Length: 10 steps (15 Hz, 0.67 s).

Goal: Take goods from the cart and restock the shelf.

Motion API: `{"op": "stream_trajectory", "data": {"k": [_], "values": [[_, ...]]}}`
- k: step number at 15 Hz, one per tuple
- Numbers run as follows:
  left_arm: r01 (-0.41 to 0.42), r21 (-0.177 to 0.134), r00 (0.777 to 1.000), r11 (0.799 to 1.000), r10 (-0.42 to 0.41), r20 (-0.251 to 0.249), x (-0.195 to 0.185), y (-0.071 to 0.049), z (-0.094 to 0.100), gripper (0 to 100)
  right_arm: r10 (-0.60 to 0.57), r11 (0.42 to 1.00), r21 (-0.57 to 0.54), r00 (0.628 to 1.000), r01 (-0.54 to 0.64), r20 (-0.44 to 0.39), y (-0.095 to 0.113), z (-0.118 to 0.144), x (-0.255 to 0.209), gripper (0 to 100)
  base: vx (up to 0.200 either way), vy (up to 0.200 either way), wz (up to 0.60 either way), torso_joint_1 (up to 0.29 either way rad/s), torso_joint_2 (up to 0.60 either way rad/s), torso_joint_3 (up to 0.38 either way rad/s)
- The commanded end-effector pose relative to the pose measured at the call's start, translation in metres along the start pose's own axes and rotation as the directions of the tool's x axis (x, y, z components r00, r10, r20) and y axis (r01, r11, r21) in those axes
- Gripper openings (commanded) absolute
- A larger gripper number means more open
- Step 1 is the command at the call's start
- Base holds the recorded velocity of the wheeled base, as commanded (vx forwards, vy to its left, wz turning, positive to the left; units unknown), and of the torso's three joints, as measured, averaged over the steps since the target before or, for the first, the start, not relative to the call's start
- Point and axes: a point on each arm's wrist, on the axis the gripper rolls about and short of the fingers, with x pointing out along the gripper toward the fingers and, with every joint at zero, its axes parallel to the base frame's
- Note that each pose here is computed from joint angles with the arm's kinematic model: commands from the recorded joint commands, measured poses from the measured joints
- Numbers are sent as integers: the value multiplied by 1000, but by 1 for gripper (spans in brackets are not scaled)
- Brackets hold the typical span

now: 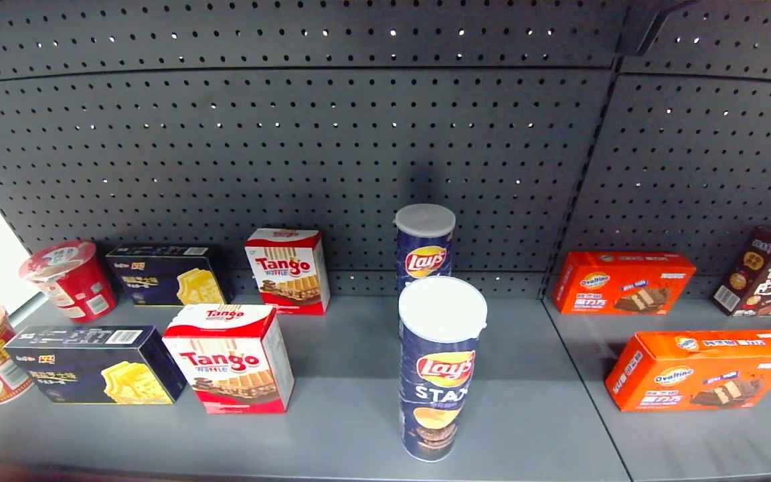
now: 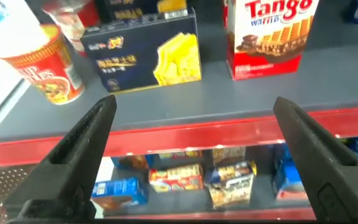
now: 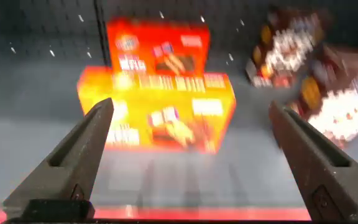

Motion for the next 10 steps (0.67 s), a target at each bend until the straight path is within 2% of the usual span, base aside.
{"op": "stream_trajectory", "data": {"k": [1, 2, 3, 4, 5, 7, 9, 10], "values": [[-7, 8, 1000, 1000, 7, 29, -3, -1, -8, 100, -42, 999, 2, 998, 42, 44, 1, -39, -39, 100, 0, 0, 0, 0, 0, 0], [-9, 10, 999, 1000, 8, 31, -2, -1, -9, 100, -42, 999, 2, 998, 42, 46, 1, -41, -41, 100, 0, 0, 0, 0, 0, 0], [-7, 15, 999, 1000, 6, 39, 2, -2, -15, 100, -86, 996, 5, 996, 86, 10, 2, -57, -48, 100, 0, 0, 0, 0, 0, 0], [-9, 15, 999, 1000, 9, 44, 7, -3, -25, 100, -116, 993, 8, 993, 116, 14, 2, -57, -47, 100, 0, 0, 0, 0, 0, 0], [-15, 20, 997, 1000, 13, 81, 12, -3, -32, 100, -122, 992, 15, 993, 122, -7, 2, -60, -47, 100, 0, 0, 0, 0, 0, 0], [-23, 26, 996, 999, 20, 86, 12, -3, -33, 100, -100, 993, 59, 995, 101, -24, 2, -62, -47, 100, 0, 0, 0, 0, 0, 0], [-13, 27, 997, 1000, 11, 73, 12, -4, -34, 100, 16, 999, 40, 1000, -15, -16, 5, -61, -47, 100, 0, 0, 0, 0, 0, 0], [4, 24, 999, 1000, -5, 54, 12, -4, -36, 100, 136, 990, 38, 991, -136, -7, 8, -61, -47, 100, 0, 0, 0, 0, 0, 0]]}}
